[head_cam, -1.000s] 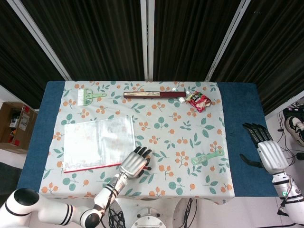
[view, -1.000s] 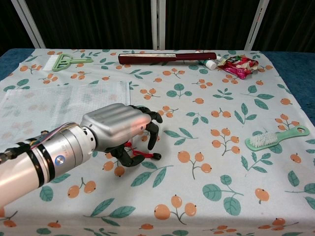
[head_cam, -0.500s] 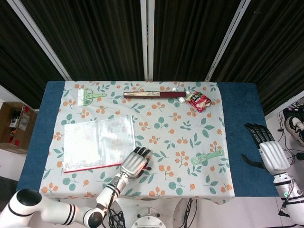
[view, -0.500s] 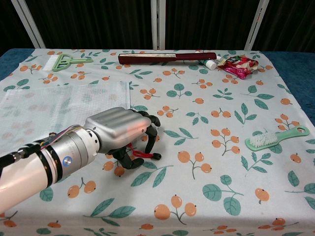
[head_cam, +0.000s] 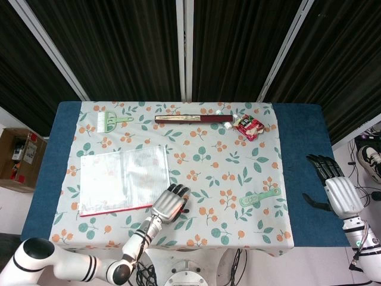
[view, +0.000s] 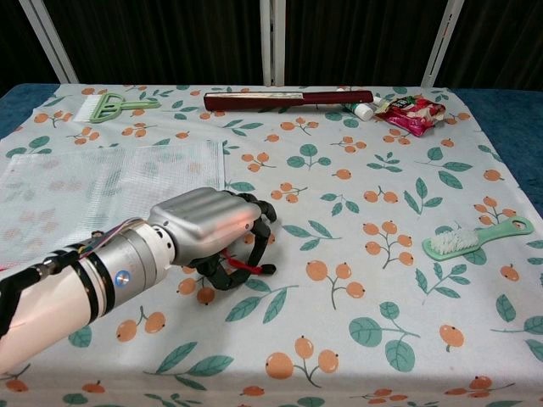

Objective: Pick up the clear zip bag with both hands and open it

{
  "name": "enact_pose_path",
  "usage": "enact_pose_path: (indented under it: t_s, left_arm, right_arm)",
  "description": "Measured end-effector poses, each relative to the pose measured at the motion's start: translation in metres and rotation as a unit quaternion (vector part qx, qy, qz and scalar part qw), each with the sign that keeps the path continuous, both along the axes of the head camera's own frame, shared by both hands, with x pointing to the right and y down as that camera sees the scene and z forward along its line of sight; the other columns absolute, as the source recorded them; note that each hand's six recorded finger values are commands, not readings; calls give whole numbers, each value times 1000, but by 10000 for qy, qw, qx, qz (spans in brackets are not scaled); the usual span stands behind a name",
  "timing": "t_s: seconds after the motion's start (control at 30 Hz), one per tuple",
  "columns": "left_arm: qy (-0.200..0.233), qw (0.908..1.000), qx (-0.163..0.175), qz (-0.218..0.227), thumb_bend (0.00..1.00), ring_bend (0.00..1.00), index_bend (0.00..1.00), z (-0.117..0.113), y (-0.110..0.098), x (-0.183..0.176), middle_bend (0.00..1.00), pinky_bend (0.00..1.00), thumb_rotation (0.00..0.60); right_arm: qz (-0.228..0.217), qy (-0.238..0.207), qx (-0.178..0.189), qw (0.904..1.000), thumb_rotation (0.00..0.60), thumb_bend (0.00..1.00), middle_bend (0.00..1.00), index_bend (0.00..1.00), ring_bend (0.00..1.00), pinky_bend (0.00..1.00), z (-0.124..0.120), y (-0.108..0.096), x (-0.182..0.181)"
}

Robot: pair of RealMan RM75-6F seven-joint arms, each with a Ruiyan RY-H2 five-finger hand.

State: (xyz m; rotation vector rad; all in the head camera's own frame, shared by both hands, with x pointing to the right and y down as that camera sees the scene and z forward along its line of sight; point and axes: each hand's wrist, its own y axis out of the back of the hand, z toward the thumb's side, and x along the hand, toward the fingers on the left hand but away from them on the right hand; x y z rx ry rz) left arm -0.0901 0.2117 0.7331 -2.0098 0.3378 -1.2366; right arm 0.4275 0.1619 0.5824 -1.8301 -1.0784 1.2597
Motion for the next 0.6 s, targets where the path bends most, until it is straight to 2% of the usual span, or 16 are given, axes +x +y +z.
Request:
enact_pose_path:
  t_s: [0.17, 0.27, 0.47, 0.6]
  left_arm:
    - [202, 9995, 188, -184, 516, 87, 608, -7, -4, 0, 168, 135, 600]
    - [366, 9979, 384, -365, 525, 121, 628, -14, -8, -2, 212, 137, 600]
    - [663, 9918, 747, -792, 537, 225, 662, -32, -12, -17, 334, 155, 600]
    - [877, 9852, 1031, -1050, 534, 344, 695, -46, -16, -27, 455, 252, 600]
  right_arm:
    - [-15, -30, -3, 10000, 600, 176, 61, 33, 0, 0, 1, -2, -2]
    - [-56, -60, 20, 10000, 600, 176, 61, 34, 0, 0, 0, -4, -5]
    - [-213, -136, 98, 9996, 600, 176, 61, 33, 0, 0, -3, -11, -14]
    - [-348, -261, 123, 9990, 600, 176, 61, 33, 0, 0, -5, -17, -24]
